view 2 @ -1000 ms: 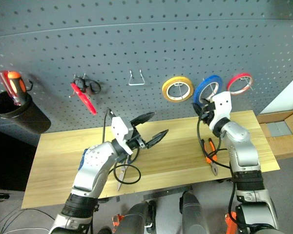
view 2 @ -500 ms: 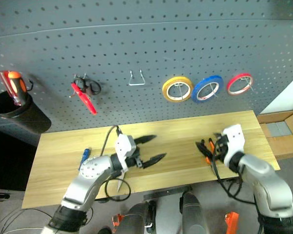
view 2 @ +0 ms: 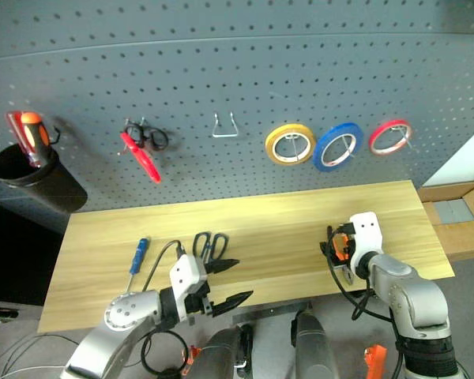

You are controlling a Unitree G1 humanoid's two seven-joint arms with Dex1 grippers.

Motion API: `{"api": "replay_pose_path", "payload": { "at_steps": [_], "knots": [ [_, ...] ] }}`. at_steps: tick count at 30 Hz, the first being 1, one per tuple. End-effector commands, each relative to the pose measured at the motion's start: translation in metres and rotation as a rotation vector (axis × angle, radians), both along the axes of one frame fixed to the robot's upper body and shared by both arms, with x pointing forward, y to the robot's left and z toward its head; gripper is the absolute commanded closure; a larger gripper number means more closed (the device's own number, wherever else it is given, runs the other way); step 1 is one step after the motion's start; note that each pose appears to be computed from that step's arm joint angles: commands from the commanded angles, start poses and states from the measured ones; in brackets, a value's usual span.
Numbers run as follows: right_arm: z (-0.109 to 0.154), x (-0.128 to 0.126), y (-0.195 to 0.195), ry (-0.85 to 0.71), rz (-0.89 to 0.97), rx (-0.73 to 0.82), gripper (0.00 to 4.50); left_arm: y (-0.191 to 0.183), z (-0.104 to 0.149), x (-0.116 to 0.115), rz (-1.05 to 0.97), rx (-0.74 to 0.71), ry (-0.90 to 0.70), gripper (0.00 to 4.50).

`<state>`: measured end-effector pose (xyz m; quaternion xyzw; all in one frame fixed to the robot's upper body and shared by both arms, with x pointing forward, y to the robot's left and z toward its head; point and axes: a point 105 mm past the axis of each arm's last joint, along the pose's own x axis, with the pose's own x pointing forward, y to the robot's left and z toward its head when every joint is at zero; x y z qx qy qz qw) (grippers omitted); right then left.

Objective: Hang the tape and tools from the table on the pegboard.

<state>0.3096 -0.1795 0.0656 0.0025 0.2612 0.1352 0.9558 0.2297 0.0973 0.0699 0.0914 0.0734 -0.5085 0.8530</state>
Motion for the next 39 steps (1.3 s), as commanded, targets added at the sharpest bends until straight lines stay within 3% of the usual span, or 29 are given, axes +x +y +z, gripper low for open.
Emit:
{"api": "replay_pose_path", "payload": {
  "at_steps": [1, 10, 27, 31, 35, 39],
  "knots": [
    [-0.007, 0.002, -0.013, 0.039, -0.047, -0.067, 0.03, -0.002, 0.018, 0.0, 0.014, -0.047, -0.029, 0.5],
    [-0.021, 0.013, -0.032, 0.143, -0.105, -0.186, 0.03, -0.001, 0.023, 0.0, 0.018, -0.036, -0.037, 0.5],
    [-0.051, 0.02, -0.036, 0.312, -0.086, -0.262, 0.03, 0.005, 0.029, 0.0, 0.044, -0.014, -0.053, 0.5],
    [-0.056, 0.016, -0.035, 0.345, -0.088, -0.243, 0.87, 0.004, 0.031, 0.0, 0.046, -0.016, -0.055, 0.5],
    [-0.056, 0.016, -0.038, 0.366, -0.124, -0.234, 2.1, 0.005, 0.032, 0.003, 0.049, -0.018, -0.06, 0.5],
    [-0.043, 0.018, -0.037, 0.328, -0.108, -0.212, 2.13, 0.008, 0.043, 0.015, 0.09, -0.055, -0.111, 0.5]
  ]
}}
